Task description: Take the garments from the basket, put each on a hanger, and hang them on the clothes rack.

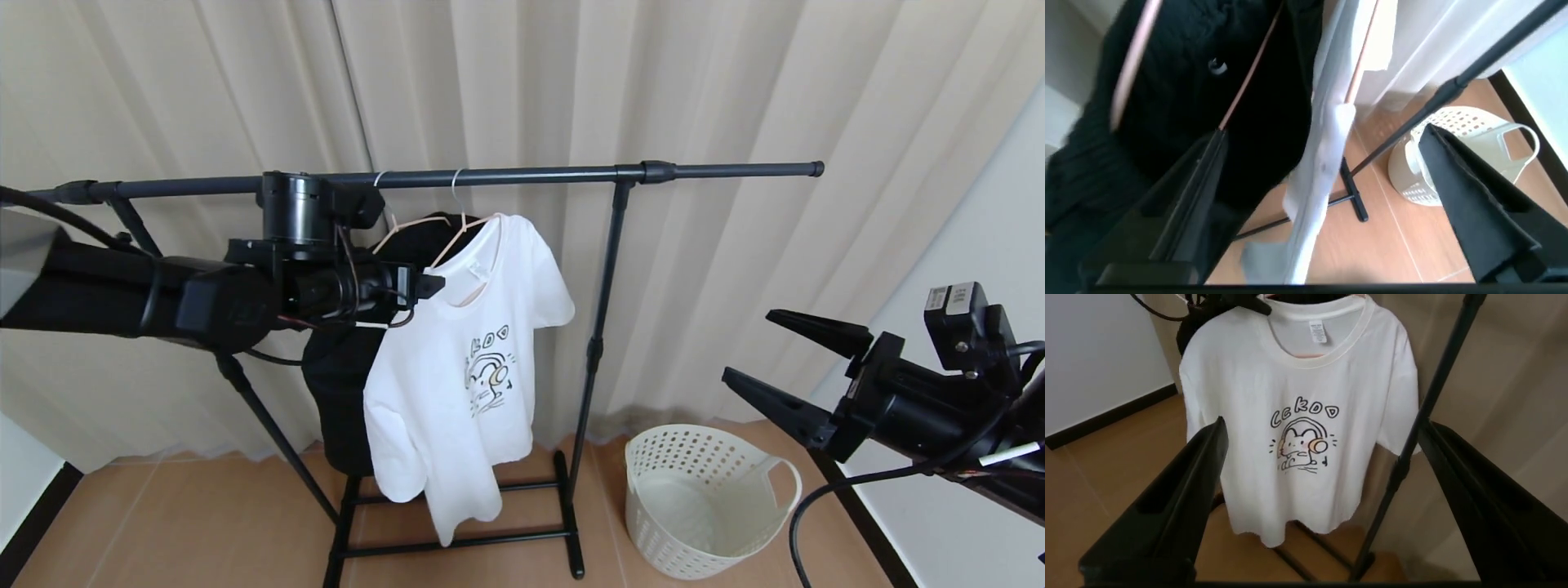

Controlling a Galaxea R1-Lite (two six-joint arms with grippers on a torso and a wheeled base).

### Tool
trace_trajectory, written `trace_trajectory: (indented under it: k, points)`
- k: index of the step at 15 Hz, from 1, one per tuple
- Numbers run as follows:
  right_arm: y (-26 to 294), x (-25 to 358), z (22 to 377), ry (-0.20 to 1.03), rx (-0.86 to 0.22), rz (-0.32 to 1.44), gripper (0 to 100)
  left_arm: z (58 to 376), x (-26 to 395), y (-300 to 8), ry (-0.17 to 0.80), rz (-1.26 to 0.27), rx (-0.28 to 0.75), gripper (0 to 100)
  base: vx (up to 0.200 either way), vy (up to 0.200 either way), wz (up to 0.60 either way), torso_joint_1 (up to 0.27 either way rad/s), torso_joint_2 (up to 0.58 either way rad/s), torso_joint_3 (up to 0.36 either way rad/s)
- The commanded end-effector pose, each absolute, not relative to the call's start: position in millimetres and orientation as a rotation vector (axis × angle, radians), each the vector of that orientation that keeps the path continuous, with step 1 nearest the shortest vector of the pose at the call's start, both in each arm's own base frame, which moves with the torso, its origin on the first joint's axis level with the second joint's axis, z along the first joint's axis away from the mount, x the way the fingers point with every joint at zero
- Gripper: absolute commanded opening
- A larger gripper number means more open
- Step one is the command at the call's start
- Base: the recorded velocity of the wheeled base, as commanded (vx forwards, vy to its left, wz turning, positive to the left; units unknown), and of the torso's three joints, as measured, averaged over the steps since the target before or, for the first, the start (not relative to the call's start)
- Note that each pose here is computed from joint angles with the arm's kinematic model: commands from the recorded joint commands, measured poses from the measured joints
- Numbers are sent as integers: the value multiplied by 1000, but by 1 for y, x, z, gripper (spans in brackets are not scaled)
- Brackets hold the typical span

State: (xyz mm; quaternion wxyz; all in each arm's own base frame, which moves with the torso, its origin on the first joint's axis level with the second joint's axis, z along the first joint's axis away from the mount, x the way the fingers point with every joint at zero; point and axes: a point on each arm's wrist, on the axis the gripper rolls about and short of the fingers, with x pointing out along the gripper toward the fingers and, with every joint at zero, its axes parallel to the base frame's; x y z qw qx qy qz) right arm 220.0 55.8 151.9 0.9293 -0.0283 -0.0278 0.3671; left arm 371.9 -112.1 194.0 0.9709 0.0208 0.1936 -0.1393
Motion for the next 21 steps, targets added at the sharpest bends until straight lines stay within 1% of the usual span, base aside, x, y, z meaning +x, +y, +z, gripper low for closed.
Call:
trace_trajectory:
  k: [1, 2, 3, 4, 5, 6, 8, 9, 11, 14, 15, 16, 17, 18, 20, 21]
  points:
    - [53, 221, 171, -96, -54, 620, 100, 224, 312, -93, 326, -279, 38, 100, 0, 0, 0, 0, 0, 0]
    - [52, 217, 180, -61, -48, 545, 100, 225, 287, -86, 298, -280, 35, 100, 0, 0, 0, 0, 0, 0]
    - [50, 213, 187, -25, -43, 506, 100, 225, 273, -81, 272, -281, 31, 100, 0, 0, 0, 0, 0, 0]
    - [46, 193, 202, 55, -3, 459, 100, 224, 245, -73, 217, -282, 24, 100, 0, 0, 0, 0, 0, 0]
    - [43, 179, 207, 108, 41, 455, 100, 221, 231, -68, 205, -282, 33, 100, 0, 0, 0, 0, 0, 0]
    - [38, 156, 209, 207, 111, 441, 100, 212, 202, -60, 210, -285, 64, 100, 0, 0, 0, 0, 0, 0]
    - [32, 131, 201, 279, 118, 426, 100, 201, 169, -51, 210, -293, 89, 100, 0, 0, 0, 0, 0, 0]
    - [27, 112, 187, 297, 115, 391, 100, 192, 149, -45, 212, -292, 91, 100, 0, 0, 0, 0, 0, 0]
    - [19, 81, 157, 307, 70, 290, 100, 164, 112, -34, 240, -293, 102, 100, 0, 0, 0, 0, 0, 0]
    - [10, 40, 117, 295, 52, 269, 100, 123, 66, -20, 255, -290, 122, 100, 0, 0, 0, 0, 0, 0]
    - [8, 31, 111, 298, 41, 269, 100, 114, 57, -17, 254, -289, 124, 100, 0, 0, 0, 0, 0, 0]
    - [6, 21, 105, 298, 37, 269, 100, 114, 51, -15, 225, -285, 121, 100, 0, 0, 0, 0, 0, 0]
    - [4, 9, 97, 292, 19, 278, 100, 110, 41, -12, 229, -282, 120, 100, 0, 0, 0, 0, 0, 0]
    - [1, -8, 87, 259, -22, 293, 100, 98, 22, -6, 253, -283, 125, 100, 0, 0, 0, 0, 0, 0]
    - [-1, -15, 88, 215, -22, 290, 100, 78, -2, 1, 290, -282, 137, 100, 0, 0, 0, 0, 0, 0]
    - [-1, -15, 88, 214, -22, 286, 100, 78, -4, 1, 282, -275, 131, 100, 0, 0, 0, 0, 0, 0]
